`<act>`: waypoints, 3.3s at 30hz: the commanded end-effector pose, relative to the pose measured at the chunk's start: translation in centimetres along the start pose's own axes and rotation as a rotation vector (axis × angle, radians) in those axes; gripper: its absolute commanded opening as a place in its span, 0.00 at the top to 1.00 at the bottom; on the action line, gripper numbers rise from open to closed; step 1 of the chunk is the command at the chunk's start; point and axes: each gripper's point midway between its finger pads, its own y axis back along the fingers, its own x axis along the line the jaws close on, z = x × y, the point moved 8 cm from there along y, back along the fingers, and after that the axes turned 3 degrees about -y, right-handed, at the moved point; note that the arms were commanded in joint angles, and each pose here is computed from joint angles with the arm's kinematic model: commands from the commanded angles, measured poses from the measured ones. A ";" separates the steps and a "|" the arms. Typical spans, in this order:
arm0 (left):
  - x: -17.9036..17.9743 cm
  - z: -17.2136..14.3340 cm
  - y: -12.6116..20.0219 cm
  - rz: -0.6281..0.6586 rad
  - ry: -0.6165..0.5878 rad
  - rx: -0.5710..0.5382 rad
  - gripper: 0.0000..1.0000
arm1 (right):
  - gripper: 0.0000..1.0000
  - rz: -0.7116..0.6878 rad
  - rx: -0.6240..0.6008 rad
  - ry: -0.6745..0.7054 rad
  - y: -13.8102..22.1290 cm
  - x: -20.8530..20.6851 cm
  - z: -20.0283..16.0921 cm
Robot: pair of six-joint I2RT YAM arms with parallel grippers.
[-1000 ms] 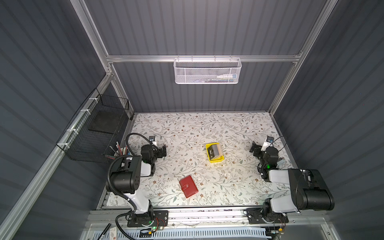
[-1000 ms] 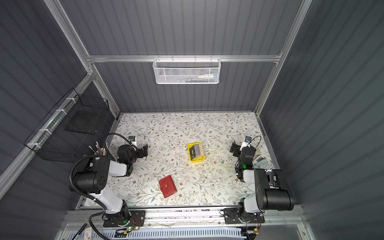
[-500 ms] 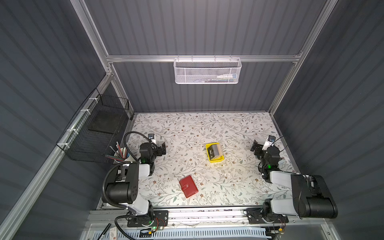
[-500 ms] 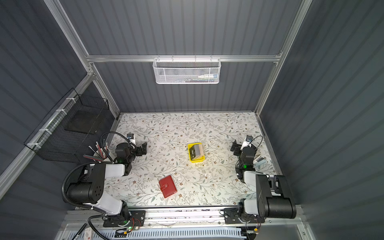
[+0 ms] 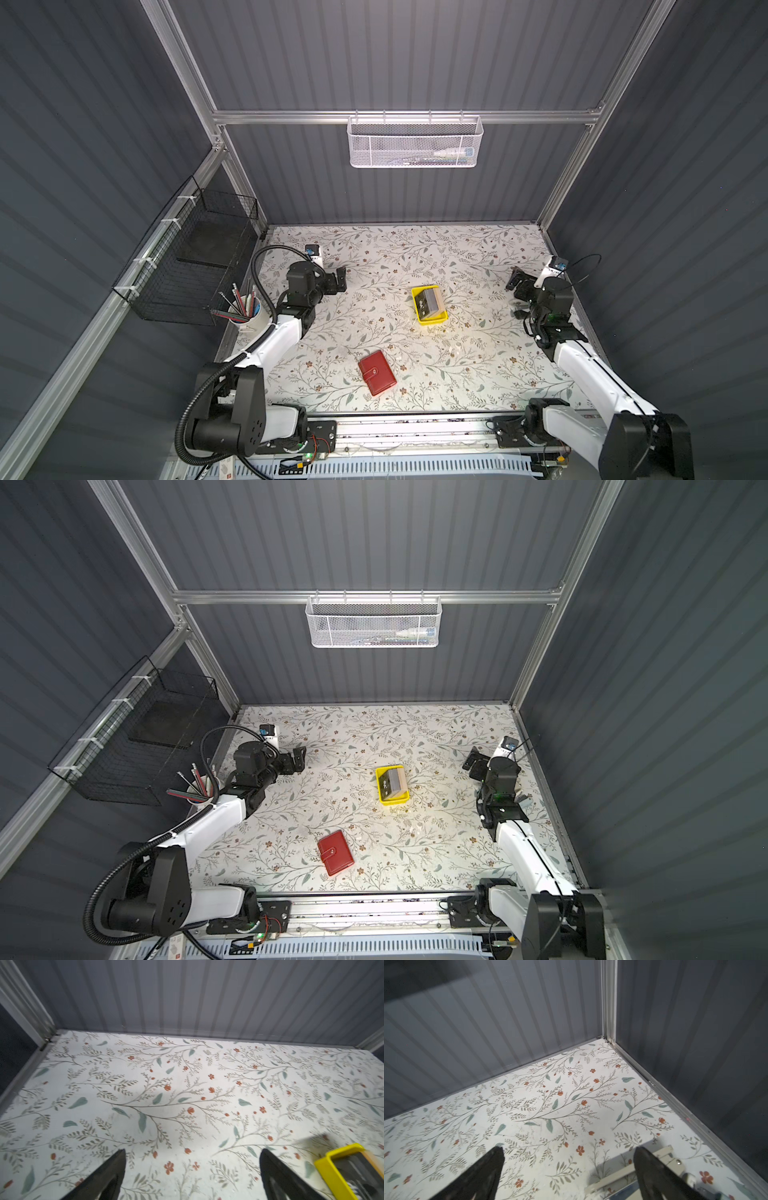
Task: Insert credit cards into a card holder
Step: Rotate the storage box at the center of the table.
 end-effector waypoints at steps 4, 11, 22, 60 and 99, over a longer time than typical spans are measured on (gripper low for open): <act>-2.5 -1.0 1.9 -0.138 0.147 0.172 0.00 | 0.01 0.177 0.202 -0.099 2.7 2.8 -1.6; -4.7 -2.2 3.5 -0.268 0.216 0.262 0.00 | 0.01 0.309 0.311 -0.062 6.0 6.9 -2.7; -8.4 -6.2 4.0 -0.331 0.275 0.469 0.00 | 0.01 0.485 0.572 0.008 8.7 11.0 -7.9; -9.6 -14.9 12.1 -0.149 0.296 0.993 0.00 | 0.13 0.498 0.881 -0.001 3.7 17.1 -16.1; -9.7 -15.8 14.3 -0.160 0.264 1.176 0.05 | 0.13 0.507 0.818 0.008 6.3 13.0 -14.7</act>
